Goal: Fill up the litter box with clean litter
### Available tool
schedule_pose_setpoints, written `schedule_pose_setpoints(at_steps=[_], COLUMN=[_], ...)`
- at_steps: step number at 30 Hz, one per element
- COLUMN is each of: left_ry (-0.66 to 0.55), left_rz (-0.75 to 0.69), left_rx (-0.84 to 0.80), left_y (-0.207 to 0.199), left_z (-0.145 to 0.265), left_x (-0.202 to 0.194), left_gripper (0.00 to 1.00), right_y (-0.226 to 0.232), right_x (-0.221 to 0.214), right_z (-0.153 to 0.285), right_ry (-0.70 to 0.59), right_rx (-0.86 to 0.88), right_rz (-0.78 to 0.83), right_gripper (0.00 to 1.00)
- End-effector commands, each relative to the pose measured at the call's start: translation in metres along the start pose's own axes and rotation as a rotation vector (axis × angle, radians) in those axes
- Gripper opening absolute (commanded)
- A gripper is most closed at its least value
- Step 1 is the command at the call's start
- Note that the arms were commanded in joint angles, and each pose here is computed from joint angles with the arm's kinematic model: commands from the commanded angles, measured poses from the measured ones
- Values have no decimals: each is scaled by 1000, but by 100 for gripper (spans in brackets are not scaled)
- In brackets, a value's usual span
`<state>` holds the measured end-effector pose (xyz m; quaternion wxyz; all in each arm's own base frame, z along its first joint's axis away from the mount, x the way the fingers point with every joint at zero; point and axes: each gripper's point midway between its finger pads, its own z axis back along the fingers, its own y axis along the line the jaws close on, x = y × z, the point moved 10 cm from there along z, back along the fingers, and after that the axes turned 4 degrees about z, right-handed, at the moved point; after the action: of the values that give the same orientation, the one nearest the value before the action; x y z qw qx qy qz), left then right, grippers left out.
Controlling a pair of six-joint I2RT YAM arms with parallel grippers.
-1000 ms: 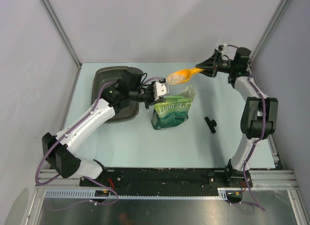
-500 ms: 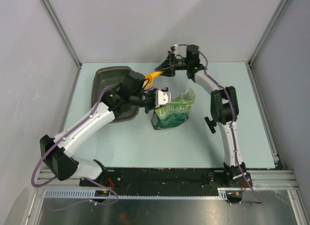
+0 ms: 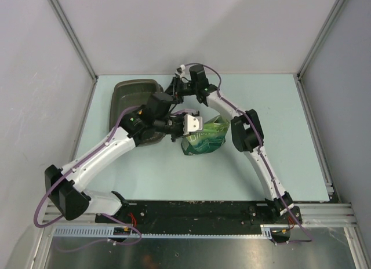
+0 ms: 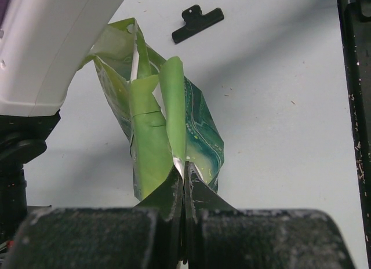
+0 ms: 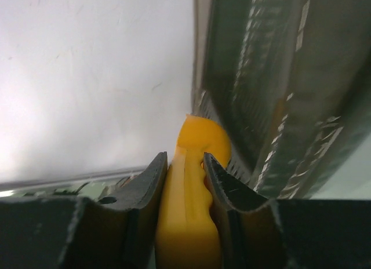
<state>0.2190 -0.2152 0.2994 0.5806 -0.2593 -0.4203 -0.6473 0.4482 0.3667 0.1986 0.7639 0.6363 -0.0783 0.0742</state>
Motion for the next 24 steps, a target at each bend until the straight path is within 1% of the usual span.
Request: schedule_pose_setpoints(at_steps=[1, 3, 5, 6, 9, 13, 14, 16, 17, 18, 20, 21, 24], left_ry=[5, 7, 12, 13, 13, 14, 14, 13, 16, 16, 24, 22, 24], left_rz=[28, 23, 24, 20, 10, 4, 4, 0, 0, -7, -15, -19, -22], left_rx=[-74, -72, -72, -71, -72, -70, -70, -69, -67, -65, -68, -65, -67], left_y=[-17, -17, -17, -17, -16, -16, -16, -17, -17, -17, -19, -19, -21], left_z=[7, 6, 6, 6, 6, 6, 6, 7, 7, 7, 7, 9, 9], left_x=[-2, -4, -5, -5, -5, -6, -6, -6, -7, -7, -10, -10, -12], left_gripper=[0, 0, 0, 0, 0, 0, 0, 0, 0, 0, 0, 0, 0], right_y=[8, 7, 10, 14, 18, 27, 26, 27, 25, 35, 24, 32, 23], right_x=[36, 43, 46, 51, 58, 55, 52, 47, 47, 47, 46, 48, 47], right_z=[11, 11, 12, 12, 9, 0, -5, -5, -4, 0, 4, 11, 22], right_ry=[-227, -290, -326, -375, -438, -446, -445, -435, -441, -457, -476, -492, -502], right_rx=[-49, -79, -95, -101, -120, -131, -178, -233, -264, -281, -377, -388, -479], right_rz=[185, 224, 271, 314, 409, 517, 564, 586, 627, 657, 707, 734, 753], right_gripper=[0, 0, 0, 0, 0, 0, 0, 0, 0, 0, 0, 0, 0])
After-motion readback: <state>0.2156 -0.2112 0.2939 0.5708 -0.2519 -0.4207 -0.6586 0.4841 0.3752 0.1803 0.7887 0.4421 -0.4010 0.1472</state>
